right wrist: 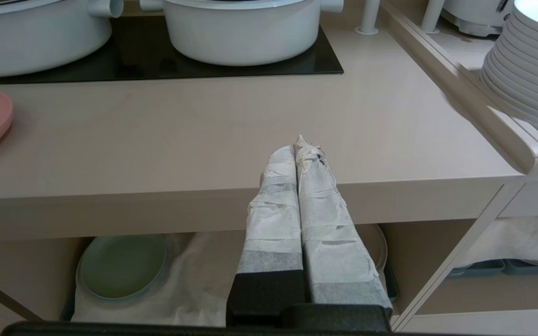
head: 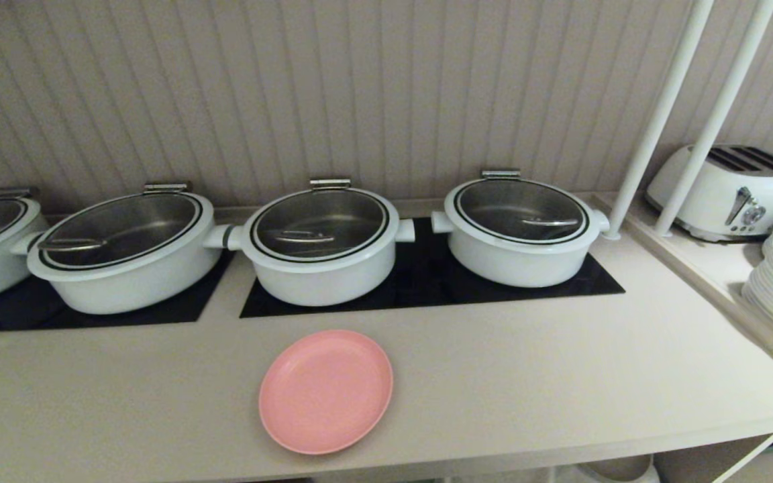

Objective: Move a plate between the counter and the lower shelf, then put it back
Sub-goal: Pick up the plate

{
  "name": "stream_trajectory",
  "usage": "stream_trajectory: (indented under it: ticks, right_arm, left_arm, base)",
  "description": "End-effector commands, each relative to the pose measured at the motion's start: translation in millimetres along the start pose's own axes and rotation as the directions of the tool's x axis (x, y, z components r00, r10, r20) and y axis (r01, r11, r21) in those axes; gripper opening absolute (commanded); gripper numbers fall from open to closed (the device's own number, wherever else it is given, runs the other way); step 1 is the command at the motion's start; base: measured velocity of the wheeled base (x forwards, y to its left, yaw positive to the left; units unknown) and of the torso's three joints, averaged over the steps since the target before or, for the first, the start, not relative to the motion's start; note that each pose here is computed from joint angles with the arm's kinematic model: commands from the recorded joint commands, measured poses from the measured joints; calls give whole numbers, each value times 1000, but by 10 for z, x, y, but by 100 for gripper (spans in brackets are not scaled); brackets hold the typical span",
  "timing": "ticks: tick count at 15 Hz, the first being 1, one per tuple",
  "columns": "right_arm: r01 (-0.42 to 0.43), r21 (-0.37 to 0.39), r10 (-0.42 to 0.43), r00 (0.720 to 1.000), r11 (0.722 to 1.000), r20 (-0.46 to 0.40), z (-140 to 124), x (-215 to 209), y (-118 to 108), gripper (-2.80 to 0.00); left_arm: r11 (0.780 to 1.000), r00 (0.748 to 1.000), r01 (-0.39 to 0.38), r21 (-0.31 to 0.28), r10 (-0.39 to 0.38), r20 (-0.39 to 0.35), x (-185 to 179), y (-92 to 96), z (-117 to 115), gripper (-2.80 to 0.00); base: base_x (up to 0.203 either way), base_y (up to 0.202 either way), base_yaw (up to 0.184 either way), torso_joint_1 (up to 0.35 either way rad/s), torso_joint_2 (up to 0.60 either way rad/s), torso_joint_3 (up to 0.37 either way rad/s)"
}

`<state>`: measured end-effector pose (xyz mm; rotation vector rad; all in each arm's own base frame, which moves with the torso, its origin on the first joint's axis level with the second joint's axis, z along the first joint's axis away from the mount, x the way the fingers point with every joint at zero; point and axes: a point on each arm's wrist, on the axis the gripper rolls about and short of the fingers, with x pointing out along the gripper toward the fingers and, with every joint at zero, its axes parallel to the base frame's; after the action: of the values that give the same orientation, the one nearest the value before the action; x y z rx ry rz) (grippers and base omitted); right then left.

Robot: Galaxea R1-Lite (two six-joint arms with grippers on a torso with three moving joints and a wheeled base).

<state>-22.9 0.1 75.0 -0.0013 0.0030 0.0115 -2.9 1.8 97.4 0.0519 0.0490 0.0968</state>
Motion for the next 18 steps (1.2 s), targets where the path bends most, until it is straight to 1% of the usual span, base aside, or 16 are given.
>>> stream_trajectory:
  ticks: [1, 3, 6, 7, 9, 10, 18]
  right_arm:
    - [-1, 0, 1, 1000, 1000, -2, 0, 1, 0, -280]
    - [-1, 0, 1, 1000, 1000, -2, 0, 1, 0, -280]
    - [-1, 0, 1, 1000, 1000, -2, 0, 1, 0, -280]
    - [-1, 0, 1, 1000, 1000, -2, 0, 1, 0, -280]
    - [-1, 0, 1, 1000, 1000, -2, 0, 1, 0, -280]
    - [-1, 0, 1, 1000, 1000, -2, 0, 1, 0, -280]
    - [-1, 0, 1, 1000, 1000, -2, 0, 1, 0, -280]
  left_arm:
    - [1000, 996, 14, -7, -14, 84, -94, 2, -18, -280]
    - [999, 988, 40, -7, -39, 147, -204, 6, -62, -280]
    - [999, 989, 49, -6, -47, 139, -225, 7, -77, -280]
    - [998, 989, 63, -3, -62, 138, -226, 4, -77, -280]
    - [989, 981, 146, 7, -146, 125, -231, -15, -84, -280]
    - [987, 979, 159, 8, -159, 126, -234, -18, -79, -280]
    - [987, 980, 157, -21, -154, 124, -232, -17, -83, -280]
  base:
    - [0, 0, 0, 0, 0, 0]
    - [0, 0, 0, 0, 0, 0]
    - [0, 0, 0, 0, 0, 0]
    - [0, 0, 0, 0, 0, 0]
    - [0, 0, 0, 0, 0, 0]
    - [0, 0, 0, 0, 0, 0]
    - [0, 0, 0, 0, 0, 0]
